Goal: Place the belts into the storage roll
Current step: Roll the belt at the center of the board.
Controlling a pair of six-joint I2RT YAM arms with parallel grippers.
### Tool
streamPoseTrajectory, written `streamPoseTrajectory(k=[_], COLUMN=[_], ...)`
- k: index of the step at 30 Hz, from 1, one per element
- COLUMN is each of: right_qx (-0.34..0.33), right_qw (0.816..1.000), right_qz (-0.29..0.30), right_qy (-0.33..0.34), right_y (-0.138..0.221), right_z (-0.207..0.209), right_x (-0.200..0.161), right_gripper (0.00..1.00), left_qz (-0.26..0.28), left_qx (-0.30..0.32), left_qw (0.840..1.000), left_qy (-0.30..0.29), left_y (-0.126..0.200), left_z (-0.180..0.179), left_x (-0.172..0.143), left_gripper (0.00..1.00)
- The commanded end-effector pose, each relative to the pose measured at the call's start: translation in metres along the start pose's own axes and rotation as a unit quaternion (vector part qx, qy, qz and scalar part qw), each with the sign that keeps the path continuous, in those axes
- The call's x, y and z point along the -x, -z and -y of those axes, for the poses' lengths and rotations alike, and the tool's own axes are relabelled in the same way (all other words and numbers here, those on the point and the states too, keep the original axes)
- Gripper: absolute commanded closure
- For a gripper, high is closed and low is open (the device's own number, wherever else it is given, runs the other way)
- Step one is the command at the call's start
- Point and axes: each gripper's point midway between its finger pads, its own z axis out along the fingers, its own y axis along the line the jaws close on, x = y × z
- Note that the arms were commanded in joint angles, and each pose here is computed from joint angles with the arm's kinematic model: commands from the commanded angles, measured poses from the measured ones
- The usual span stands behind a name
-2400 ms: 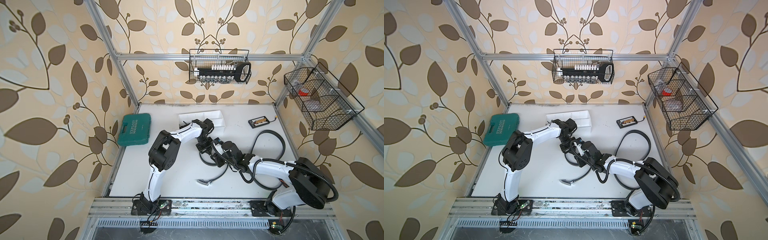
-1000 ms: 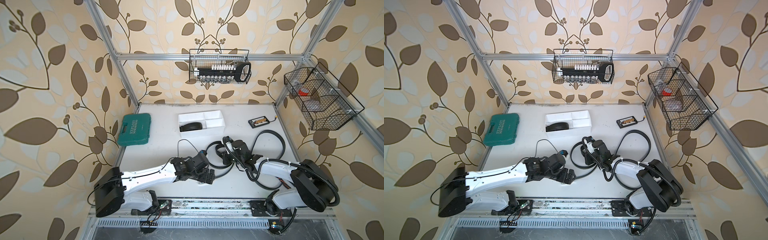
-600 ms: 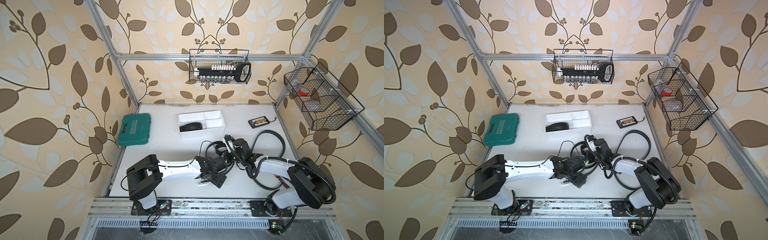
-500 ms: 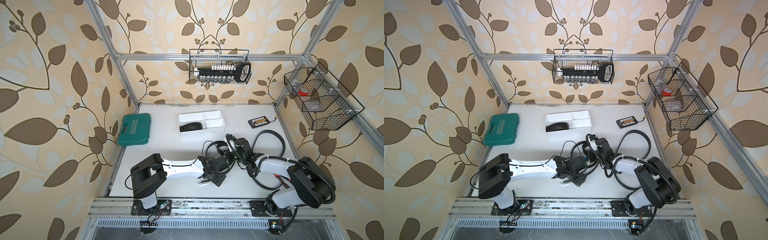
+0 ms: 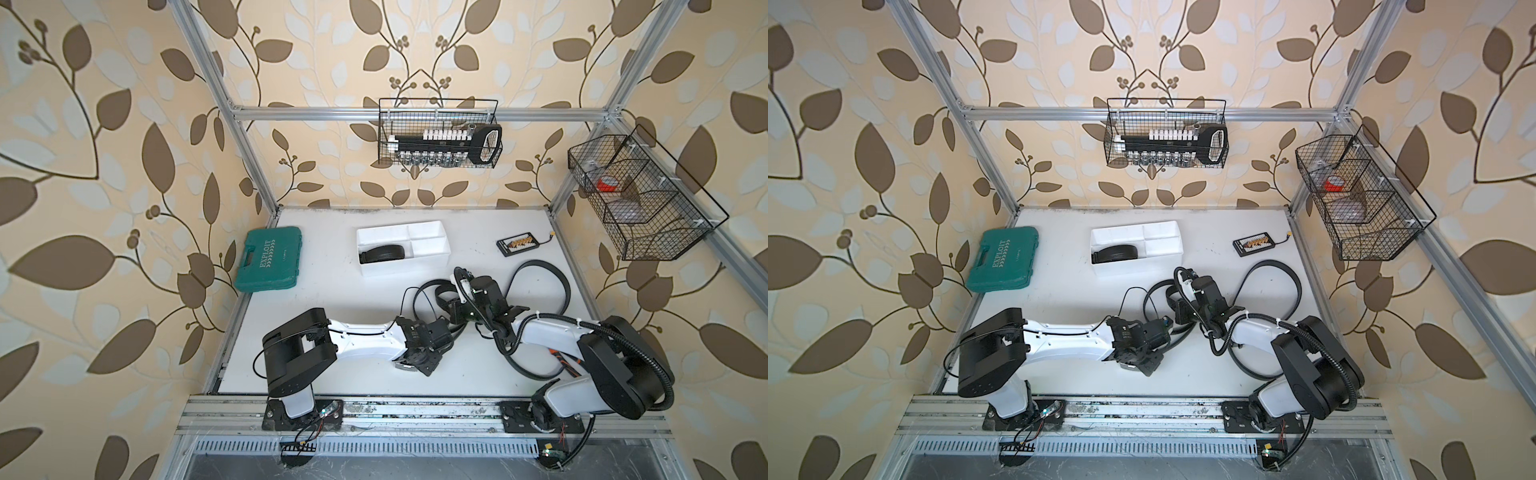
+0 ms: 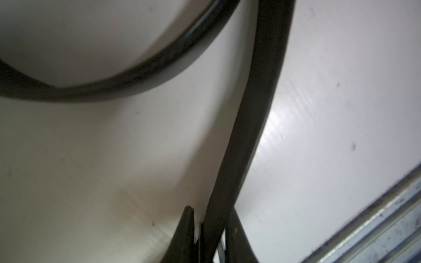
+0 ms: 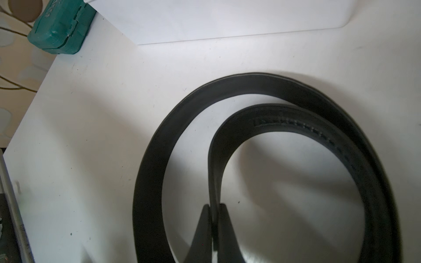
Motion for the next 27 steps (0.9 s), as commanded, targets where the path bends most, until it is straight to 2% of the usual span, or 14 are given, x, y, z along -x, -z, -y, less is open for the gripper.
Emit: streamPoseTrajectory(k=[1,7,12,15,20,27], right_qx=[-0.032,-0.027,0.0,0.024,0.092,0.147], right_qw=[0.999,0.999,0.995,0.991,0.979,0.96], right_qz=[-0.025,-0.045,-0.089,-0.115,-0.133,-0.126], right_qy=[-0.02,-0.004,0.038,0.068,0.124,0.201], right_y=[0.0,-0.007,-0.01,-0.007,-0.001,0.007], right_z=[0.015,0.005,-0.035,-0.064,-0.112,-0.155], right_x=[-0.019,-0.031,-0.065,-0.09,-0.129,-0.157], right_gripper=[1.0,1.0,1.0,1.0,1.0,1.0], left_qz=[-0.023,-0.051,-0.09,-0.062,-0.023,-0.083], left_qx=[0.04,0.138,0.178,0.158,0.14,0.086], left_qw=[0.998,0.981,0.951,0.94,0.931,0.944], left_qy=[0.044,0.13,0.238,0.295,0.336,0.306], left_y=[0.018,0.045,0.053,0.067,0.077,0.024], left_z=[-0.028,-0.079,-0.131,-0.16,-0.196,-0.186], left_x=[-0.035,-0.064,-0.077,-0.063,-0.02,0.04], left_gripper=[1.0,1.0,1.0,1.0,1.0,1.0])
